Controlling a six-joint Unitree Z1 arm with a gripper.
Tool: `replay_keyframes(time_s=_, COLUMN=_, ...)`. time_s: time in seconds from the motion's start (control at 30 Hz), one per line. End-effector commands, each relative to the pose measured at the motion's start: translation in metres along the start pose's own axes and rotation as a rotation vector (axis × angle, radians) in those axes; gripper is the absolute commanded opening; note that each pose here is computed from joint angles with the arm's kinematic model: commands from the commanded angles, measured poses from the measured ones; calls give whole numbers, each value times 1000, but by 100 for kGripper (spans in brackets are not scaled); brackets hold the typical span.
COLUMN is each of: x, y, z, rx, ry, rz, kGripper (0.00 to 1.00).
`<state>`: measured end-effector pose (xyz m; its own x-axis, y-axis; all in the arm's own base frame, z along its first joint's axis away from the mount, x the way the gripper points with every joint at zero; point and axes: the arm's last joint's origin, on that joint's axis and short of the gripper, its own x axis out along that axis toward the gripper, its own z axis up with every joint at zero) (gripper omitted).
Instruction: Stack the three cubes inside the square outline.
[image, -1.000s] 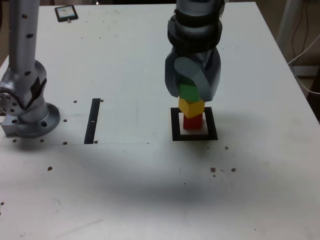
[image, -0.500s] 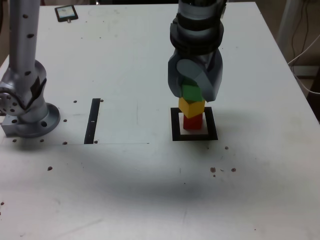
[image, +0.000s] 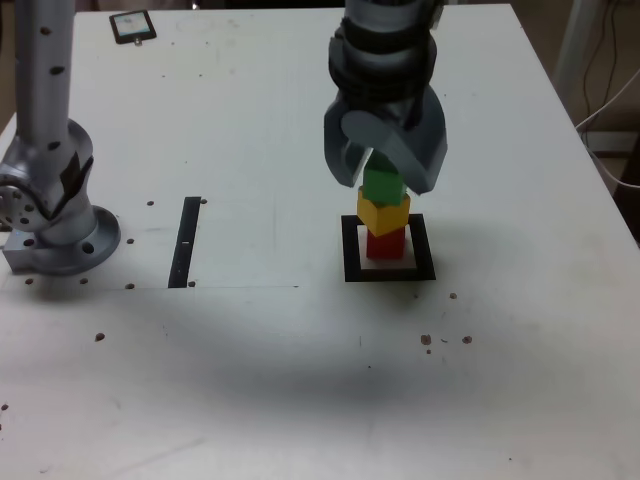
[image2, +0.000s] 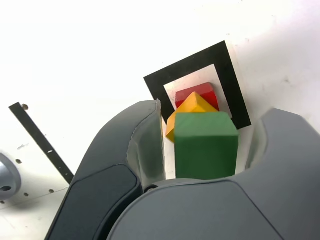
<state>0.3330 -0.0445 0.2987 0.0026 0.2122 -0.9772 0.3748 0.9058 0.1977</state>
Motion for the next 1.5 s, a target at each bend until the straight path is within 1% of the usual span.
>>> replay_keyframes(time_s=0.0, x=-8, y=-1, z=-6, rx=4, ry=-10, rz=7, kGripper=99)
replay_keyframes(time_s=0.1, x=-20, y=-2, z=-16, rx=11, ry=-19, rz=11, kGripper=99)
replay_keyframes(time_s=0.17, x=-33, y=-4, z=-29, rx=16, ry=-33, rz=13, kGripper=99)
replay_keyframes(time_s=0.3, x=-55, y=-8, z=-56, rx=18, ry=-51, rz=1, kGripper=99)
replay_keyframes(time_s=0.5, x=-72, y=-13, z=-94, rx=-4, ry=-40, rz=-27, kGripper=99)
replay_keyframes(time_s=0.63, x=-69, y=-19, z=-117, rx=-47, ry=-24, rz=-50, kGripper=99)
replay_keyframes(time_s=0.77, x=-53, y=-29, z=-142, rx=-106, ry=-23, rz=-76, kGripper=99)
replay_keyframes(time_s=0.87, x=-38, y=-36, z=-160, rx=-146, ry=-20, rz=-87, kGripper=99)
replay_keyframes(time_s=0.97, x=-16, y=-44, z=-174, rx=-177, ry=7, rz=-100, kGripper=99)
replay_keyframes(time_s=1.03, x=3, y=-49, z=-179, rx=-196, ry=36, rz=-105, kGripper=99)
replay_keyframes(time_s=1.13, x=27, y=-55, z=-185, rx=-225, ry=84, rz=-101, kGripper=99)
replay_keyframes(time_s=1.23, x=39, y=-58, z=-187, rx=-241, ry=130, rz=-103, kGripper=99)
replay_keyframes(time_s=1.4, x=54, y=-65, z=-189, rx=-251, ry=207, rz=-155, kGripper=99)
replay_keyframes(time_s=1.47, x=56, y=-66, z=-190, rx=-254, ry=221, rz=-165, kGripper=99)
